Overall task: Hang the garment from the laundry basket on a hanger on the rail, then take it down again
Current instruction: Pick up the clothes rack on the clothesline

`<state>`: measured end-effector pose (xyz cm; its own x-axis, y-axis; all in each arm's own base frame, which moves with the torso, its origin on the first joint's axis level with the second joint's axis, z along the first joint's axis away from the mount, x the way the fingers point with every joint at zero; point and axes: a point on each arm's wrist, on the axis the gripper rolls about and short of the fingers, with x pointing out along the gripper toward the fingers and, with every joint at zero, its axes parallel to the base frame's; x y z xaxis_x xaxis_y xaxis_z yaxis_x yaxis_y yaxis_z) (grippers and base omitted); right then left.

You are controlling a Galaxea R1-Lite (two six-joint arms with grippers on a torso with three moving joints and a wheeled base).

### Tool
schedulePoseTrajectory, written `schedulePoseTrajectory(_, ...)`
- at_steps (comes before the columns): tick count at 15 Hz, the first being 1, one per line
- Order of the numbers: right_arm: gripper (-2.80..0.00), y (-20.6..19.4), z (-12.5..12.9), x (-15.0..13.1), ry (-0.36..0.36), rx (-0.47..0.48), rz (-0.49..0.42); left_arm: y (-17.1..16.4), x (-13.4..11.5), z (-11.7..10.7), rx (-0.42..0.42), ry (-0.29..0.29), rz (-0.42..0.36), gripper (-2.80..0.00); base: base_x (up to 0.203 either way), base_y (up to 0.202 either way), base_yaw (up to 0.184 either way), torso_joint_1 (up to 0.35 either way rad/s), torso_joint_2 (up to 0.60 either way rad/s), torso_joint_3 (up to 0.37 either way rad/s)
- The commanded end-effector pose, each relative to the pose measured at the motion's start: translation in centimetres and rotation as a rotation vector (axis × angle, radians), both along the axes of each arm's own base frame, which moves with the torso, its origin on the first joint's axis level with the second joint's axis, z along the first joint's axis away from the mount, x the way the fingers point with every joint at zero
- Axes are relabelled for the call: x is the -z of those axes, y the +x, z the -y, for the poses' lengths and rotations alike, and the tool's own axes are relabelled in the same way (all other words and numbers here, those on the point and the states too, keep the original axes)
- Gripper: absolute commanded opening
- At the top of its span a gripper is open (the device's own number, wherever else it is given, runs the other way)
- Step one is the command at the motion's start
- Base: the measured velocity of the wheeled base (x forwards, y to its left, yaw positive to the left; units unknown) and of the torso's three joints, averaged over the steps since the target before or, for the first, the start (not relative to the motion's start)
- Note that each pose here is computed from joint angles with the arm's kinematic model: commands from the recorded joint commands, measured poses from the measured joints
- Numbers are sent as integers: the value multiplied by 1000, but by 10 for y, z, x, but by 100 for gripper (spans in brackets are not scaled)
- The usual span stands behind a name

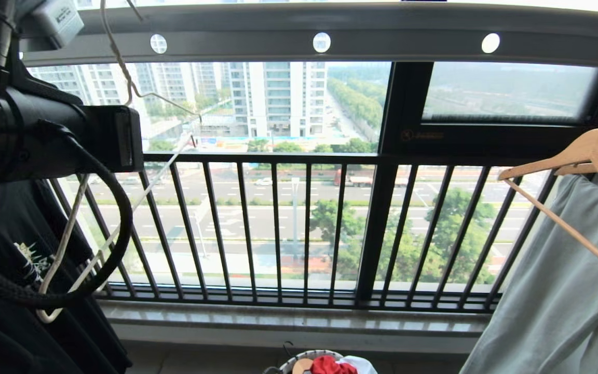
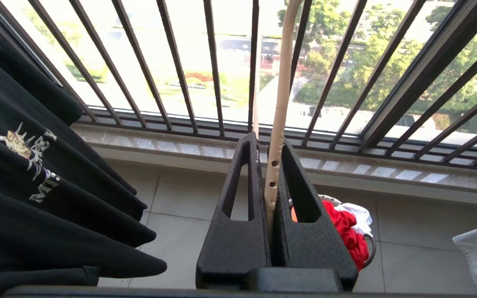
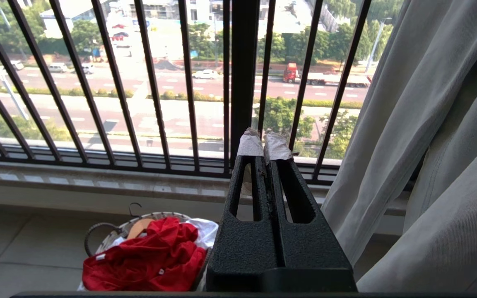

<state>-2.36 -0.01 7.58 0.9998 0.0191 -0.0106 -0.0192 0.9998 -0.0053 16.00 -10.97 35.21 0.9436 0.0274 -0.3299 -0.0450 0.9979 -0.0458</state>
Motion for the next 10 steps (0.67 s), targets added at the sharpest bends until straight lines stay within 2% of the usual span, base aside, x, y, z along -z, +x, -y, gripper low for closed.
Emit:
schedulePoseTrajectory(1,-280,0,0,0,-1,-1,-2,-28,-12,-17,31,-35,55,-280,0,0,0,0,0,0)
schedulePoseTrajectory(4,-280,0,0,0,-1,-1,-2,-48,-4,-29,65,-15,53,-280,0,0,0,0,0,0)
schedulePoseTrajectory(6,-280,0,0,0,-1,-1,-2,-62,-5,-37,99,-30,70,-280,0,0,0,0,0,0)
schedulePoseTrajectory(7,-280,0,0,0,-1,-1,-2,-71,-4,-43,148,-33,56,-280,0,0,0,0,0,0)
schedulePoseTrajectory(10,-280,0,0,0,-1,-1,0,-94,13,-56,392,-50,-92,-280,0,0,0,0,0,0)
